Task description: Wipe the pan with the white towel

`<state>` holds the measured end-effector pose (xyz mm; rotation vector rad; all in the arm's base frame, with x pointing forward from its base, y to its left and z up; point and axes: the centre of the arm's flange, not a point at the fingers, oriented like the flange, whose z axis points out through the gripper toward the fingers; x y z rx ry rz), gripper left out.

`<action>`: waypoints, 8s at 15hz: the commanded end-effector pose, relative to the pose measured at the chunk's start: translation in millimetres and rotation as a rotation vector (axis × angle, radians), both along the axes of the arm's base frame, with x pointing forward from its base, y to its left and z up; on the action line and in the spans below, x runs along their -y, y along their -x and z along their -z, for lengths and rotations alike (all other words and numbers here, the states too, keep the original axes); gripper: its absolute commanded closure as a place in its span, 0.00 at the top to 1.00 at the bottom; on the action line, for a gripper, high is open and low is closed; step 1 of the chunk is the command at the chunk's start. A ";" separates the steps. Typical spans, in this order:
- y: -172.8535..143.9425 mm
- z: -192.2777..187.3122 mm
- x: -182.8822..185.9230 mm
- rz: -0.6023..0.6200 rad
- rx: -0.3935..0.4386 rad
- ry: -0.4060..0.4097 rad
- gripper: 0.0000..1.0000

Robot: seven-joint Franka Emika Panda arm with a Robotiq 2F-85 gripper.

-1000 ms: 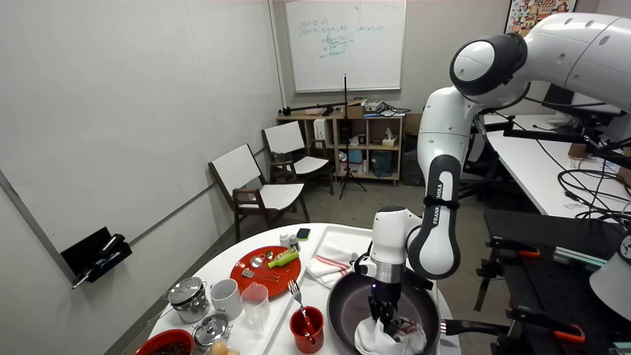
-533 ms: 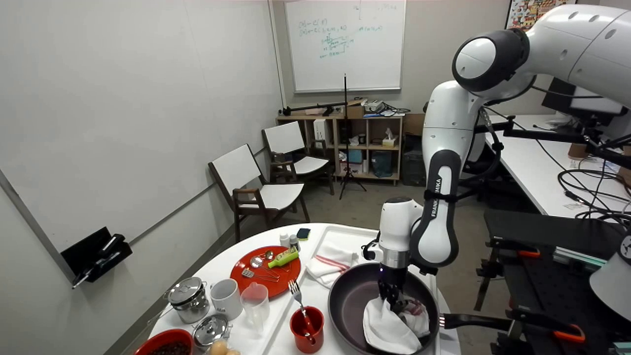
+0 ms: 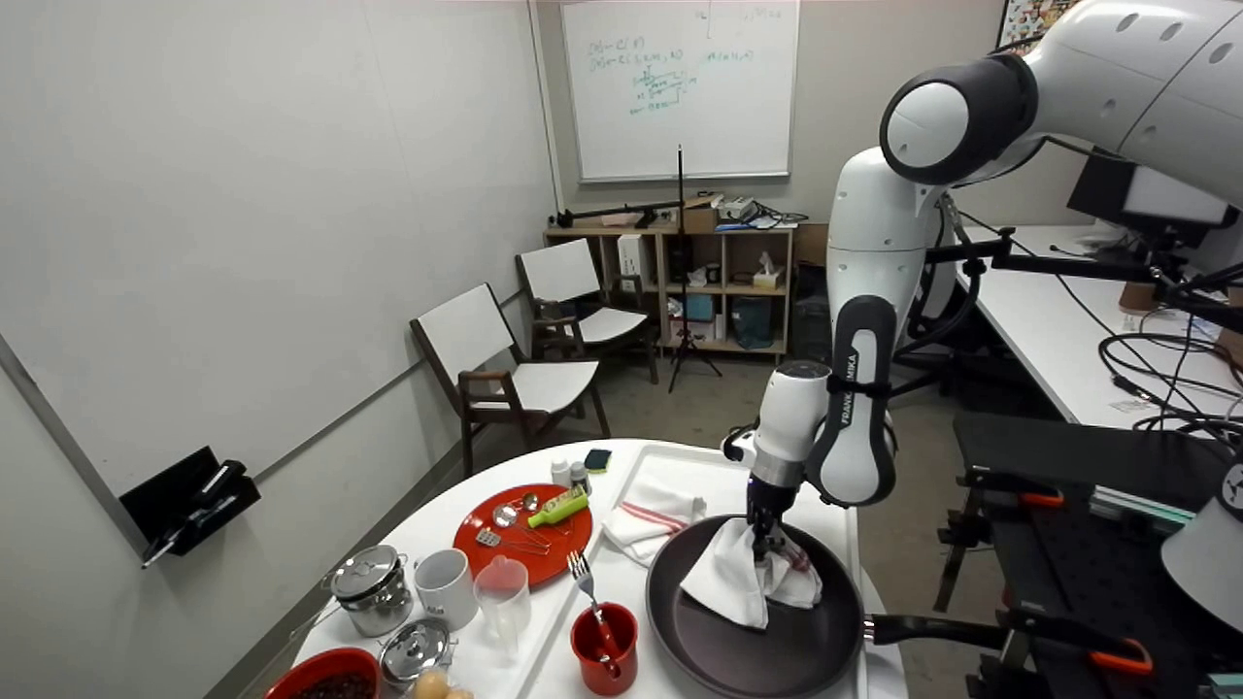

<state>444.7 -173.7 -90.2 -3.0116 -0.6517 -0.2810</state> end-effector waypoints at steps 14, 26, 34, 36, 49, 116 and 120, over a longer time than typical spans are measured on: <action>-97.3 -101.4 -60.7 -0.003 0.129 -0.065 0.03; -77.2 -49.2 -111.9 -0.130 -0.097 -0.084 0.03; -46.5 -3.5 -74.5 -0.135 -0.180 0.043 0.03; -33.0 1.1 -58.2 -0.119 -0.199 0.060 0.03; -19.5 -2.7 4.3 -0.003 -0.209 0.110 0.03; 80.5 16.3 -139.2 -0.430 -0.184 0.334 0.03; 74.9 4.0 -166.0 -0.471 -0.100 0.326 0.03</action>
